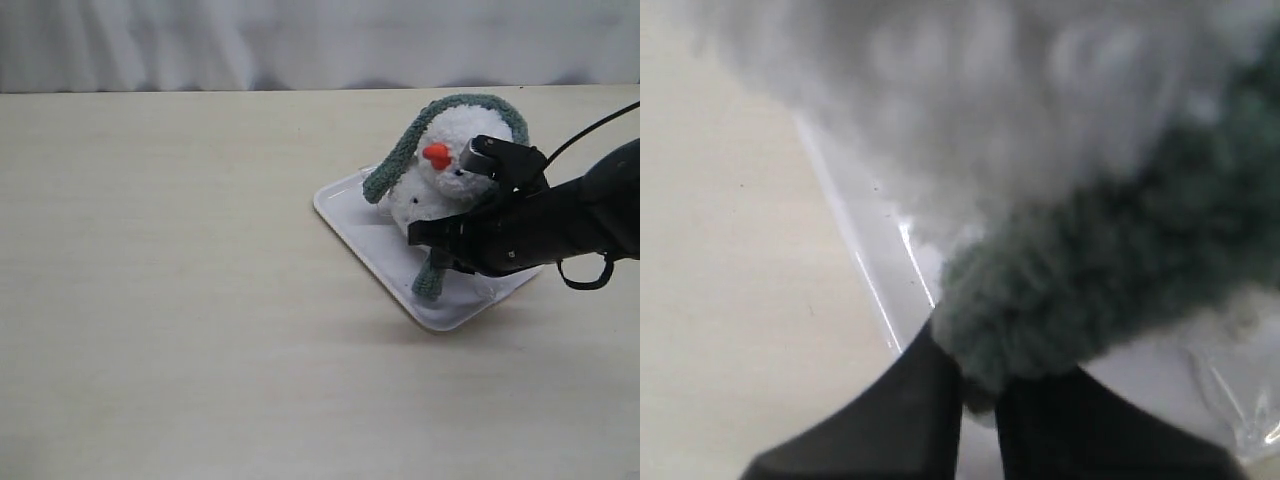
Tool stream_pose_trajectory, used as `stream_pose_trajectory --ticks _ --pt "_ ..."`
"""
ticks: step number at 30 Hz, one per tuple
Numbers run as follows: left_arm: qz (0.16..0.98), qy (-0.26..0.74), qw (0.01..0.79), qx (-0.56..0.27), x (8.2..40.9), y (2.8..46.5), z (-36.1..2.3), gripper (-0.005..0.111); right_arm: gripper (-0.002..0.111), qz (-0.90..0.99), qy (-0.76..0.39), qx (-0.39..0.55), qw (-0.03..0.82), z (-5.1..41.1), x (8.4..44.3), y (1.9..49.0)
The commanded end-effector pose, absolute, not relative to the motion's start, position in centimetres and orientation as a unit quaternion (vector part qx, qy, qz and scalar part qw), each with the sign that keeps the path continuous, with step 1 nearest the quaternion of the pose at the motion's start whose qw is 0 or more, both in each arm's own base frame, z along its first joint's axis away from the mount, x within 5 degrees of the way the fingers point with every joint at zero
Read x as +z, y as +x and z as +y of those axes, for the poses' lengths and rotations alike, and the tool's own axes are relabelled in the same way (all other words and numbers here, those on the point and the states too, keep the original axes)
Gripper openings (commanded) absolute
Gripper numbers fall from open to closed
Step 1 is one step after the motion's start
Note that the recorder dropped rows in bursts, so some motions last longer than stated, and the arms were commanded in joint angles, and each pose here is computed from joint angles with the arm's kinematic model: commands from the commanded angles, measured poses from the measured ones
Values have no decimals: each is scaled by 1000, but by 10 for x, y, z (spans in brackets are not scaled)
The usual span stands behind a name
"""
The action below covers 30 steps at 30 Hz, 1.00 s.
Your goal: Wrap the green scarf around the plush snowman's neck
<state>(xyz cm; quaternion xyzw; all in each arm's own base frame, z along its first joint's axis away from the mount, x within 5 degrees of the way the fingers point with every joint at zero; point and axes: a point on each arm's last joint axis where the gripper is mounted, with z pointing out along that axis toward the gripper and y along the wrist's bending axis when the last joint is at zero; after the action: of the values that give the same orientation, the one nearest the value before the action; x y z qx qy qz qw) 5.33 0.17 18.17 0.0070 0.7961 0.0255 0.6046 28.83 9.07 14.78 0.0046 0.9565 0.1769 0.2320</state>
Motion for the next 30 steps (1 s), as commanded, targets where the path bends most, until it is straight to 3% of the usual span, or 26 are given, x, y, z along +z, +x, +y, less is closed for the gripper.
stream_pose_trajectory --ticks 1,6,8,14,20,24,30 --pt "791 7 611 23 182 54 1 0 26 955 -15 183 234 91 154 285" --pt "791 7 611 23 182 54 1 0 53 952 -35 222 206 98 165 276" --pt "791 7 611 23 182 54 1 0 56 952 -48 245 178 102 168 269" --pt "791 7 611 23 182 54 1 0 56 939 -103 320 70 113 172 246" --pt "791 7 611 23 182 54 1 0 55 916 -153 370 23 119 184 230" --pt "793 7 609 23 182 53 1 0 43 897 -194 391 69 120 206 223" --pt "793 7 609 23 182 53 1 0 28 880 -223 341 243 113 266 227"
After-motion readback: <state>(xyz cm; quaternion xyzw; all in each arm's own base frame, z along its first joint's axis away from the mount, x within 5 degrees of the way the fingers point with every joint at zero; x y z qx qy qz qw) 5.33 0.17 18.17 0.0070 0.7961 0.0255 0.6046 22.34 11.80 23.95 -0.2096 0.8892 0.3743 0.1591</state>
